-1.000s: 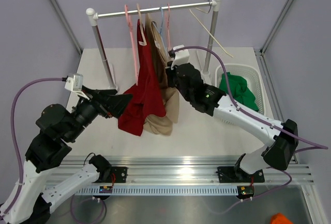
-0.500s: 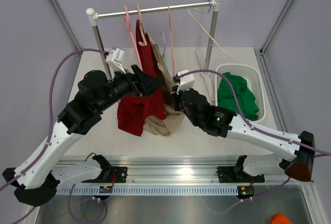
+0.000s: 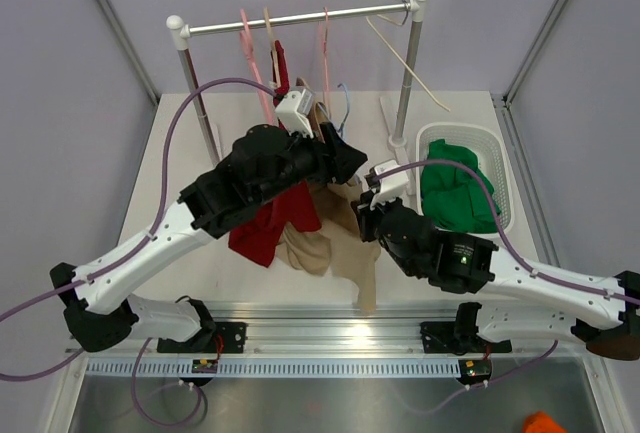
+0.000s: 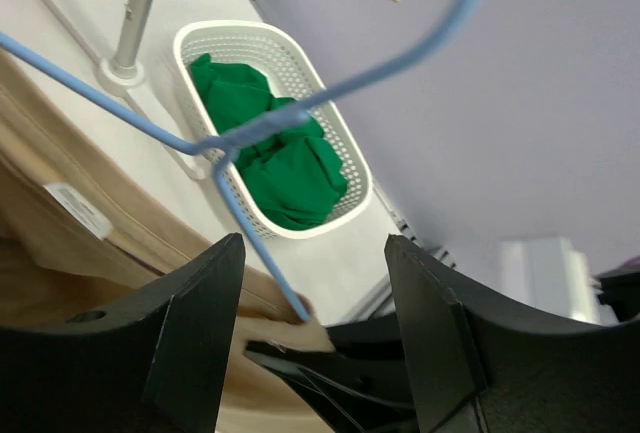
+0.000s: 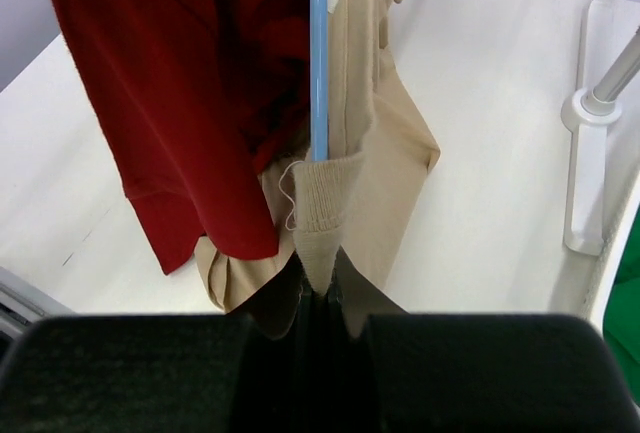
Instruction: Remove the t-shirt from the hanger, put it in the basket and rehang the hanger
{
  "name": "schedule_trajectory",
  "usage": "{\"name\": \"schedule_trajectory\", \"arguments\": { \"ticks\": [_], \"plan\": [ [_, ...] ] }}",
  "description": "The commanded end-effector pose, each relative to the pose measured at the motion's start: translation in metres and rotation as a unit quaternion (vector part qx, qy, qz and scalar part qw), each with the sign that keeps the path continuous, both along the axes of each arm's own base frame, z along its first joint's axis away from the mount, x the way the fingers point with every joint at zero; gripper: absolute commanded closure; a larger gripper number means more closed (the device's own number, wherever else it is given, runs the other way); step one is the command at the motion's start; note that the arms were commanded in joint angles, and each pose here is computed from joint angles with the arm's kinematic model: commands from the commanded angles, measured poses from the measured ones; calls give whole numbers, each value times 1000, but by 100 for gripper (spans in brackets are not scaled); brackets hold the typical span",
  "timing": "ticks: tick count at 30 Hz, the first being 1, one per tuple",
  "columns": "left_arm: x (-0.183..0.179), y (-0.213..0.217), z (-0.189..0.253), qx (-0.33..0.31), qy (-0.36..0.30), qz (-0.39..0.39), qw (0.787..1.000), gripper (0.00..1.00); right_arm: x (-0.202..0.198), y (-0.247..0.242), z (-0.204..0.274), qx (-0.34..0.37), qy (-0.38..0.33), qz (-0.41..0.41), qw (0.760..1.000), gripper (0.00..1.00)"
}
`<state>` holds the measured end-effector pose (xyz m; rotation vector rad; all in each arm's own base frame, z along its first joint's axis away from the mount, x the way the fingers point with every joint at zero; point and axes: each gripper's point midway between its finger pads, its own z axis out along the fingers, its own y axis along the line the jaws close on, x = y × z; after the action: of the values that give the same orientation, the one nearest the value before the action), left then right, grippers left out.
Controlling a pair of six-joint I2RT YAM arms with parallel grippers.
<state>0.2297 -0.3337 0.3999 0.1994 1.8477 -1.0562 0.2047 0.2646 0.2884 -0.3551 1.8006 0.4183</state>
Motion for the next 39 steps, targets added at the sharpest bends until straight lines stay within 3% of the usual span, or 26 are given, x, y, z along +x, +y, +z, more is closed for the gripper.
{"name": "schedule_trajectory", "arguments": {
  "ticks": [1, 6, 7, 10, 11, 13, 15, 16, 17, 20, 24, 27, 30, 33, 34, 37, 38, 39],
  "plan": [
    [21, 1, 30, -20, -50, 56, 997, 38, -2, -14, 24, 53, -14, -31, 998, 100],
    [31, -15, 18, 1, -53, 62, 997, 41, -10, -18, 26, 58, -14, -29, 998, 100],
    [31, -17, 17, -1, -53, 61, 997, 52, -11, -19, 26, 58, -14, -29, 998, 100],
    [28, -21, 26, -24, -64, 51, 996, 74, -14, -16, 23, 60, -8, -23, 998, 100],
    [27, -20, 31, -31, -68, 50, 996, 88, -16, -15, 21, 60, -3, -20, 998, 100],
    [22, -17, 37, -38, -71, 48, 996, 98, -19, -14, 18, 61, 3, -16, 998, 98],
    [19, -10, 38, -44, -69, 50, 995, 100, -26, -12, 14, 67, 22, -2, 997, 83],
    [14, -2, 46, -56, -73, 53, 994, 100, -29, -13, 18, 79, 27, 7, 996, 70],
    [12, 2, 44, -57, -71, 54, 994, 100, -36, -9, 17, 84, 37, 27, 995, 47],
    [1, 19, 58, -92, -75, 59, 991, 100, -50, -7, 16, 107, 53, 61, 991, 22],
    [-7, 33, 66, -128, -81, 64, 986, 100, -68, 6, 1, 108, 81, 108, 985, 6],
    [-7, 43, 74, -141, -91, 81, 983, 100, -91, 25, -13, 112, 109, 158, 975, 5],
    [-9, 48, 80, -150, -97, 82, 981, 100, -100, 30, -30, 101, 119, 155, 976, 6],
    [-11, 51, 85, -155, -102, 82, 979, 100, -105, 33, -35, 108, 125, 155, 974, 16],
    [-12, 52, 87, -157, -103, 82, 979, 100, -107, 34, -40, 105, 126, 157, 974, 33],
    [-15, 56, 91, -164, -106, 81, 977, 100, -103, 32, -44, 94, 119, 137, 979, 75],
    [-15, 59, 92, -164, -109, 84, 977, 100, -101, 30, -44, 88, 115, 126, 981, 94],
    [-15, 65, 96, -166, -114, 93, 975, 100, -102, 30, -45, 80, 114, 125, 982, 98]
  ]
}}
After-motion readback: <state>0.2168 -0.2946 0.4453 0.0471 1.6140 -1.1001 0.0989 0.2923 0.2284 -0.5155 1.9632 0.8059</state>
